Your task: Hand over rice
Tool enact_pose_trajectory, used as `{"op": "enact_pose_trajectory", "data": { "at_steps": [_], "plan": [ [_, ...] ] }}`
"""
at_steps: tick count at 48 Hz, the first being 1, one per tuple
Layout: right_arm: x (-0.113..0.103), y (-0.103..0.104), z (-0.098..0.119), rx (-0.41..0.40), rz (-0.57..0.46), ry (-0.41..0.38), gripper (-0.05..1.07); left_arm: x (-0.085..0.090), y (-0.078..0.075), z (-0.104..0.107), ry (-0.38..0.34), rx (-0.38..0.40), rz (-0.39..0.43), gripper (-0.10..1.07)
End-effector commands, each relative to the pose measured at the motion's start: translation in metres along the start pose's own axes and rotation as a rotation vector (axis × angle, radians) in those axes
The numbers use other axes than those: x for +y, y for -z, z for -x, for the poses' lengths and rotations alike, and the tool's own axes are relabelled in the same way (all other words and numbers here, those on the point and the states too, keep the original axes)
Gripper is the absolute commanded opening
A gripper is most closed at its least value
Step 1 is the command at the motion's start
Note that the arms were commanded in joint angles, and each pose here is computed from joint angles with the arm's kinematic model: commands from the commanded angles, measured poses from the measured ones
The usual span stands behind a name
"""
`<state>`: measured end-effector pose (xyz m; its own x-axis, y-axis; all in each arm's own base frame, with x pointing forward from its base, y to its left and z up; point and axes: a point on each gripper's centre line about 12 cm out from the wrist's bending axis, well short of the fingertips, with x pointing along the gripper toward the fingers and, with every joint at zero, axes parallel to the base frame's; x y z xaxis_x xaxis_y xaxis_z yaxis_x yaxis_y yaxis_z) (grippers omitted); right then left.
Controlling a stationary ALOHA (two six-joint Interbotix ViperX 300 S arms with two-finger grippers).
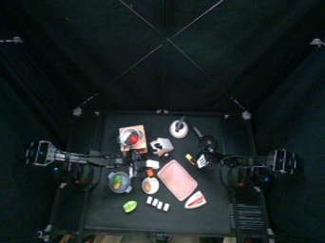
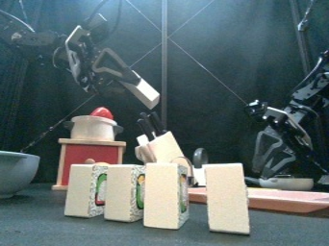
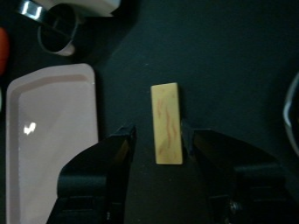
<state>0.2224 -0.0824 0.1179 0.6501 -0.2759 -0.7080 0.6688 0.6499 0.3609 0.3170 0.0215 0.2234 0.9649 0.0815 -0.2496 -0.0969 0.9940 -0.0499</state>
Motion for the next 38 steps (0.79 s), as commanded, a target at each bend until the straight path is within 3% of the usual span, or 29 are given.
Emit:
{"op": "enact_pose_trajectory", "data": {
  "at_steps": [1, 10, 19, 26, 38],
  "plan": [
    [0.017, -0.01, 0.003, -0.034, 0.056, -0.054, 0.81, 0.001, -0.01, 0.0, -0.002, -0.031, 0.001, 0.54],
    [0.05, -0.023, 0.004, -0.09, 0.233, -0.143, 0.82, 0.002, -0.009, -0.001, -0.007, -0.028, 0.0, 0.54],
    [0.097, -0.036, 0.007, -0.203, 0.49, -0.275, 0.82, 0.003, -0.008, -0.006, -0.011, -0.019, 0.003, 0.54],
    [0.129, -0.039, 0.007, -0.278, 0.625, -0.363, 0.85, 0.002, -0.007, -0.014, -0.007, -0.008, 0.001, 0.54],
    [0.145, -0.05, 0.004, -0.346, 0.678, -0.397, 1.0, 0.0, -0.008, -0.03, -0.002, 0.004, -0.004, 0.54]
  ]
}}
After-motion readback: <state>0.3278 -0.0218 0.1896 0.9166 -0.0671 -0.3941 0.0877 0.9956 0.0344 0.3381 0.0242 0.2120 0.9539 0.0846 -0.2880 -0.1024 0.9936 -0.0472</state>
